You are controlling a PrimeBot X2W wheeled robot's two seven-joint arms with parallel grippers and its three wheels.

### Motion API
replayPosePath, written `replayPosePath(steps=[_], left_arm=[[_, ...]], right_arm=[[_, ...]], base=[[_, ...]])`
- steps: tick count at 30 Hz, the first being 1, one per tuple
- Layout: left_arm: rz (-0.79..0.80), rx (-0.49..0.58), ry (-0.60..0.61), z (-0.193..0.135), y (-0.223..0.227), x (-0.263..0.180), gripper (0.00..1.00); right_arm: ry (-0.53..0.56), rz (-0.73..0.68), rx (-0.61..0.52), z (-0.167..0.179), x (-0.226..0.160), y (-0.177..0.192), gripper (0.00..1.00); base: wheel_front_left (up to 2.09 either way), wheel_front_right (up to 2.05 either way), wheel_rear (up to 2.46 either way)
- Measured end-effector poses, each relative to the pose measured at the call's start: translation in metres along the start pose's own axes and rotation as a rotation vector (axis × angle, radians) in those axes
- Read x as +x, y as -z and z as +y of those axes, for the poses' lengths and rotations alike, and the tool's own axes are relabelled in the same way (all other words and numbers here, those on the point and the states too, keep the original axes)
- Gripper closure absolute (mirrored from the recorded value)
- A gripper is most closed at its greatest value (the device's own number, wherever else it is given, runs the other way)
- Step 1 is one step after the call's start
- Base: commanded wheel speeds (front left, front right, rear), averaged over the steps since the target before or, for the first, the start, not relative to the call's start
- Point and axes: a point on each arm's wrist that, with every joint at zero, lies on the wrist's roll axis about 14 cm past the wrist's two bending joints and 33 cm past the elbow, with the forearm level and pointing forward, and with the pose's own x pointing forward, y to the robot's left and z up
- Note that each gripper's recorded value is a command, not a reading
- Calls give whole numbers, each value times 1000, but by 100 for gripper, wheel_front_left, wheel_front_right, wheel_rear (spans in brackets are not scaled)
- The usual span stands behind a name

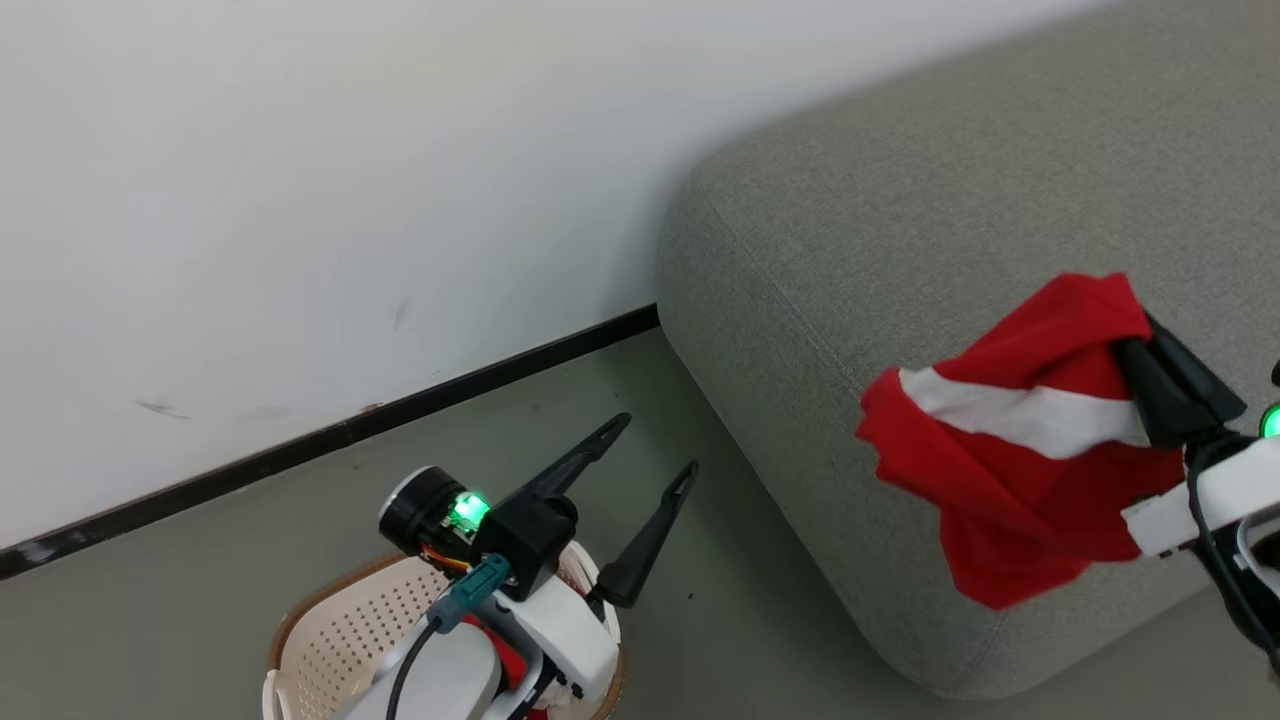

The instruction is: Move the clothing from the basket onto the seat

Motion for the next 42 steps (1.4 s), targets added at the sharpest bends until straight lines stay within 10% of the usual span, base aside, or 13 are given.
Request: replayPosePath(steps=[15,42], left_arm=[[-10,39,-121,52,6,-9,0],[-7,7,-140,85,21,-13,0]], right_arm=[[144,-83,-40,-69,98,-54,100],[541,101,-152,-211,133,13,100]], base=[[0,0,0],[0,0,0]])
